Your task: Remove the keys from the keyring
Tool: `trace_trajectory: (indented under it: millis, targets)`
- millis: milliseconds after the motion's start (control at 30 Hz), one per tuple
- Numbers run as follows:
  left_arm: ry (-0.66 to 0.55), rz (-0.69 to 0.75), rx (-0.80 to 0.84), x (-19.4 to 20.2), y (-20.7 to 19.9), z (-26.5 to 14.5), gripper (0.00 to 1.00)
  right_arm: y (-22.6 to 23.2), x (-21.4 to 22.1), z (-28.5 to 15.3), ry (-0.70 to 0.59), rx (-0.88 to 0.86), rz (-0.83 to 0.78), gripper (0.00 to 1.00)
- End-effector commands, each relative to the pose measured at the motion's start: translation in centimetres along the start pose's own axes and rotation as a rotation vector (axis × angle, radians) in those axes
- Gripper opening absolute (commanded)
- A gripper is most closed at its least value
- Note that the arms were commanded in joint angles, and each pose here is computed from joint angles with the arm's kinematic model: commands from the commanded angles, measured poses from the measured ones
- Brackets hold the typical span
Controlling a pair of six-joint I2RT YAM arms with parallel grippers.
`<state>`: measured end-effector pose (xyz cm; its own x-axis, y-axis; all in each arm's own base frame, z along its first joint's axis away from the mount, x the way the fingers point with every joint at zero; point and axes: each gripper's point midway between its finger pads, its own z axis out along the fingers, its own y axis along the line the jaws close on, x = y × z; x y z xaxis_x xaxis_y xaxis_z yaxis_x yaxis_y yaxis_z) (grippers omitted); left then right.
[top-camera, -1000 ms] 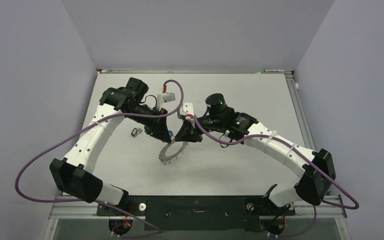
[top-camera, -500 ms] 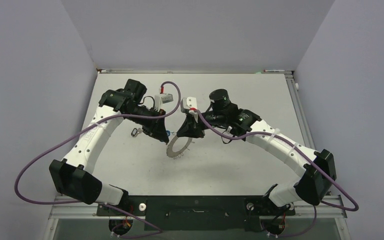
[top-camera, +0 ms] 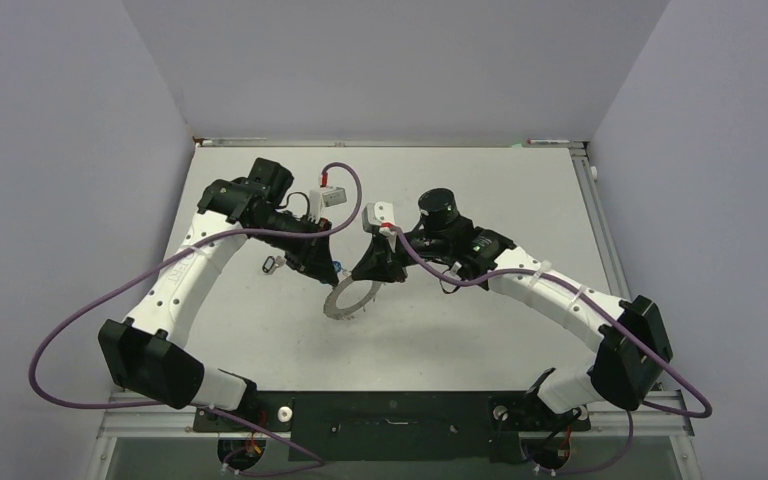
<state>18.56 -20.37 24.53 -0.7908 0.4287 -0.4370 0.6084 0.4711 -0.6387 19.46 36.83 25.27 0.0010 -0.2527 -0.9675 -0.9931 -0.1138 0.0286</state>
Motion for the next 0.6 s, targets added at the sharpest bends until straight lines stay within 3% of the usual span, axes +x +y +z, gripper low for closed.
trace_trajectory:
  millis: [0,67,433,567]
  targets:
    - [-0.058,0.072,0.022,-1.0,-1.6,-1.3,0.0,-0.6,-1.8,0.7,-0.087,-0.01,-0.103,0.05]
    - [-0.056,0.074,0.018,-0.9,-1.5,-1.3,0.0,-0.7,-1.6,0.8,-0.086,-0.004,-0.114,0.06]
    - [-0.02,0.083,0.004,-0.3,-0.9,-1.1,0.0,-0.8,-1.9,0.7,-0.057,0.013,-0.164,0.38]
    - [-0.012,0.084,0.021,-0.3,-1.0,-1.0,0.0,-0.9,-2.0,0.4,-0.052,0.029,-0.175,0.42]
